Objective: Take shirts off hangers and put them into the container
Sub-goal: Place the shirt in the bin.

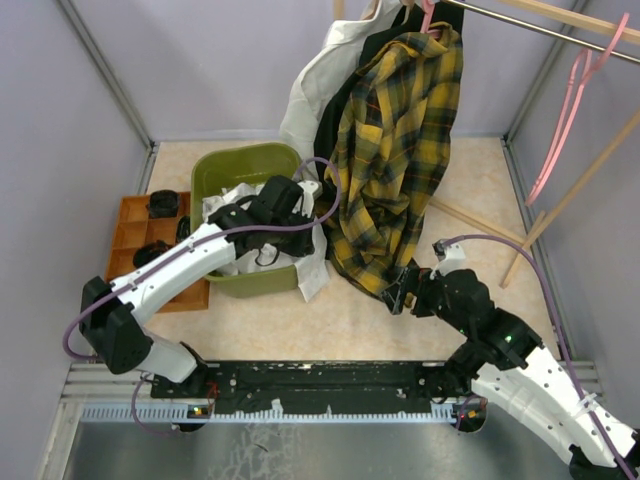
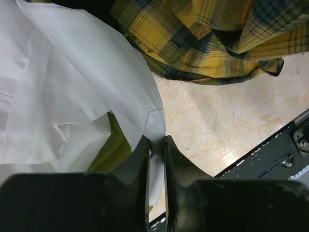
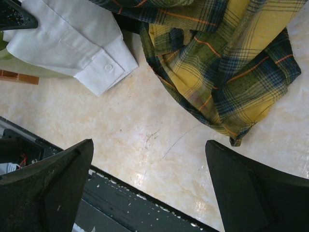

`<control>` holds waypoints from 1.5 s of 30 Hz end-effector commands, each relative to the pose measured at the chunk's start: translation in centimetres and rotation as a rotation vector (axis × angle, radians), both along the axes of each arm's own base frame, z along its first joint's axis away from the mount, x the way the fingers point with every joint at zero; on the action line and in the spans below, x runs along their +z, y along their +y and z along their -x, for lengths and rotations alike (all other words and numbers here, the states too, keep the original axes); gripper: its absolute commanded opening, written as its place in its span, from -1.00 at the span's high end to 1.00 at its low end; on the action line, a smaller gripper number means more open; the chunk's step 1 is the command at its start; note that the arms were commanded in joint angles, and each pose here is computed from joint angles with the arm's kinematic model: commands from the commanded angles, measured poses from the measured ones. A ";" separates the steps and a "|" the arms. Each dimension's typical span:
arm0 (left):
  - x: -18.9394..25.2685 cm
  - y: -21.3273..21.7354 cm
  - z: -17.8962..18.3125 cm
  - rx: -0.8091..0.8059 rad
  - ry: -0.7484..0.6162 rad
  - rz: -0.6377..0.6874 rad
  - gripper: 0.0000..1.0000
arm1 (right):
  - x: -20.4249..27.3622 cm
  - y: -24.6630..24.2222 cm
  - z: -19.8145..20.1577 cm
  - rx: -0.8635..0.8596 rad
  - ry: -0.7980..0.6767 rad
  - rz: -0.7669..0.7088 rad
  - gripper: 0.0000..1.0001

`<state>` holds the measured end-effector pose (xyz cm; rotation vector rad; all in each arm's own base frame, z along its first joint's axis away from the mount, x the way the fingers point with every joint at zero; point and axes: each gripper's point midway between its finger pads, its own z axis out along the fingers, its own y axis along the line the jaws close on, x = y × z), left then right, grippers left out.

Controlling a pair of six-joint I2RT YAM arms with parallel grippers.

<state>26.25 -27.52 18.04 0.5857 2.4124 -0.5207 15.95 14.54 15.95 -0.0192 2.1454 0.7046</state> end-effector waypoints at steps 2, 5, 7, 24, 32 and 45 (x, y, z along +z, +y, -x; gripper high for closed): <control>1.0 0.0 -0.3 0.002 -0.023 0.001 0.80 | 1.3 0.2 -0.5 -0.010 -0.045 -0.032 -0.98; 2.1 -0.2 -0.1 -0.011 -0.035 0.028 0.89 | 1.3 0.2 -0.5 -0.012 -0.045 -0.031 -0.98; 3.3 -1.1 0.4 -0.049 -0.030 0.083 0.96 | 1.3 0.2 -0.5 -0.012 -0.044 -0.031 -0.98; 6.4 0.6 -0.8 0.037 -0.101 0.092 1.00 | 1.3 0.1 -0.4 -0.015 -0.038 -0.040 -0.98; 14.9 10.2 -7.6 0.383 -0.363 0.082 1.00 | 1.5 0.0 -0.3 -0.020 -0.042 -0.042 -0.98; -2.2 9.3 -4.7 0.172 0.003 -0.064 1.00 | 1.3 0.0 -0.4 -0.022 -0.036 -0.039 -0.98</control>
